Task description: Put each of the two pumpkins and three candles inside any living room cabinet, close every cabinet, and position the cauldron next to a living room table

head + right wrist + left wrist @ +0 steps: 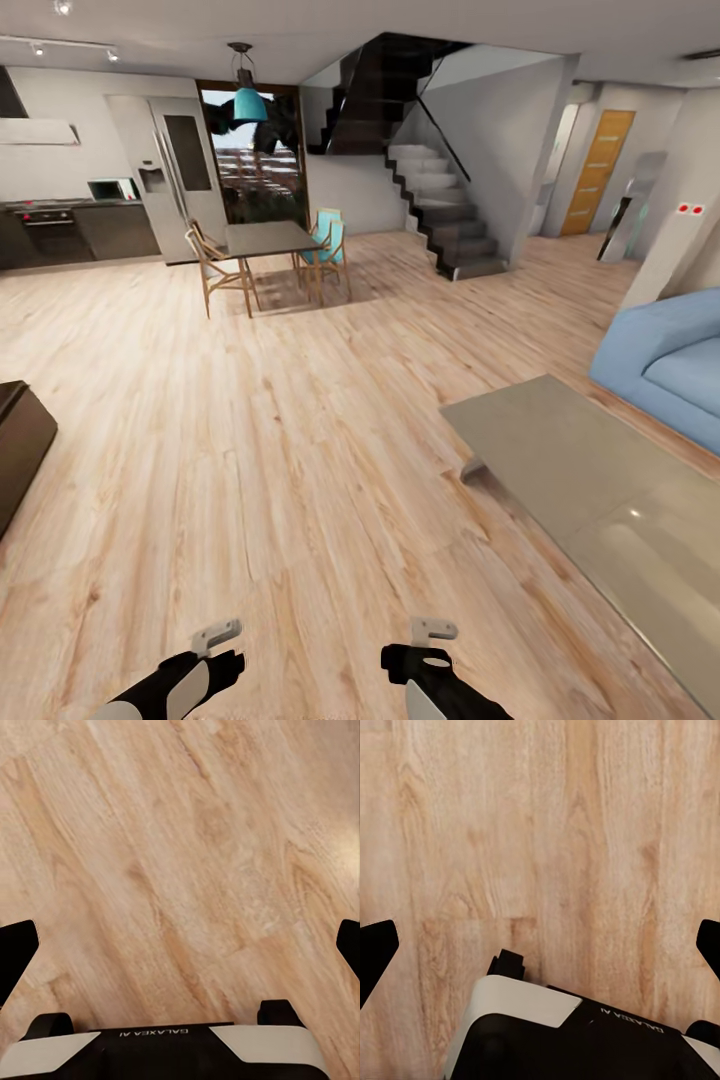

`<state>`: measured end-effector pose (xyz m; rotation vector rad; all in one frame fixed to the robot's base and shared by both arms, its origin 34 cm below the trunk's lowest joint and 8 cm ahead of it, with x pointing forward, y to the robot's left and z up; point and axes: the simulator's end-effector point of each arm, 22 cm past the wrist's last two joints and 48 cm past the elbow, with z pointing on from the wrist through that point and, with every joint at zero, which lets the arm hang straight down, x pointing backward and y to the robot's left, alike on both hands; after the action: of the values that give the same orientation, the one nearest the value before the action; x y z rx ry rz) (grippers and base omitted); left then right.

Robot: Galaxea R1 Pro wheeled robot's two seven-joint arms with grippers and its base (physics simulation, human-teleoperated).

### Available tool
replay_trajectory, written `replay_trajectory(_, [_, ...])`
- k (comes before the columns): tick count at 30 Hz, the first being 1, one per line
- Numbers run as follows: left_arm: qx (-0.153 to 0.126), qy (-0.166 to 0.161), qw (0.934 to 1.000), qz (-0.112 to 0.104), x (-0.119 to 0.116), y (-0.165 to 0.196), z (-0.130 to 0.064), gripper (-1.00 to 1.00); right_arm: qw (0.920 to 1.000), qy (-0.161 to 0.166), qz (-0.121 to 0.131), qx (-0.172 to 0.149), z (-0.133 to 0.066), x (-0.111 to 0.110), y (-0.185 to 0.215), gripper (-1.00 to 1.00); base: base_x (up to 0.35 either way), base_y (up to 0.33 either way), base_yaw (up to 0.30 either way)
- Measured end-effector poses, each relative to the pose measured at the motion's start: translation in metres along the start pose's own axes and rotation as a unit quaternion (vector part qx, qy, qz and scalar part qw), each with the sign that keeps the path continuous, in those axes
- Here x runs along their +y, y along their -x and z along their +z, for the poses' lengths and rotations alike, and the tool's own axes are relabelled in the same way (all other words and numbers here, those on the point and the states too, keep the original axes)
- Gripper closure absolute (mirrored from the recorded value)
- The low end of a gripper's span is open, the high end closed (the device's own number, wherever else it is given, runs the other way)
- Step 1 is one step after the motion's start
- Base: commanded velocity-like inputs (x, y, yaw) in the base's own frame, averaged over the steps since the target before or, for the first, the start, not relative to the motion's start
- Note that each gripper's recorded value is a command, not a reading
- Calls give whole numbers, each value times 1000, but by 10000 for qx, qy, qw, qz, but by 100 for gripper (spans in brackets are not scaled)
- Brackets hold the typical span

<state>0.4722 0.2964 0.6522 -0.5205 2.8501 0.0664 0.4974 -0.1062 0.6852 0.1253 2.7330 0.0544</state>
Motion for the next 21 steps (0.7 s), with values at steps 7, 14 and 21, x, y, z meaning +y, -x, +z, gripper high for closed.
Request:
replay_trajectory(7, [18, 12, 10000, 7, 1, -1, 1, -100, 10000, -2, 2, 16, 1, 0, -2, -100, 0, 0, 274])
replay_trajectory(14, [36, 20, 10000, 9, 2, -3, 2, -100, 10000, 0, 4, 37, 2, 0, -4, -100, 0, 0, 274])
replay_trajectory(21, [56, 28, 10000, 12, 2, -5, 3, -100, 10000, -2, 4, 58, 3, 0, -5, -100, 0, 0, 274])
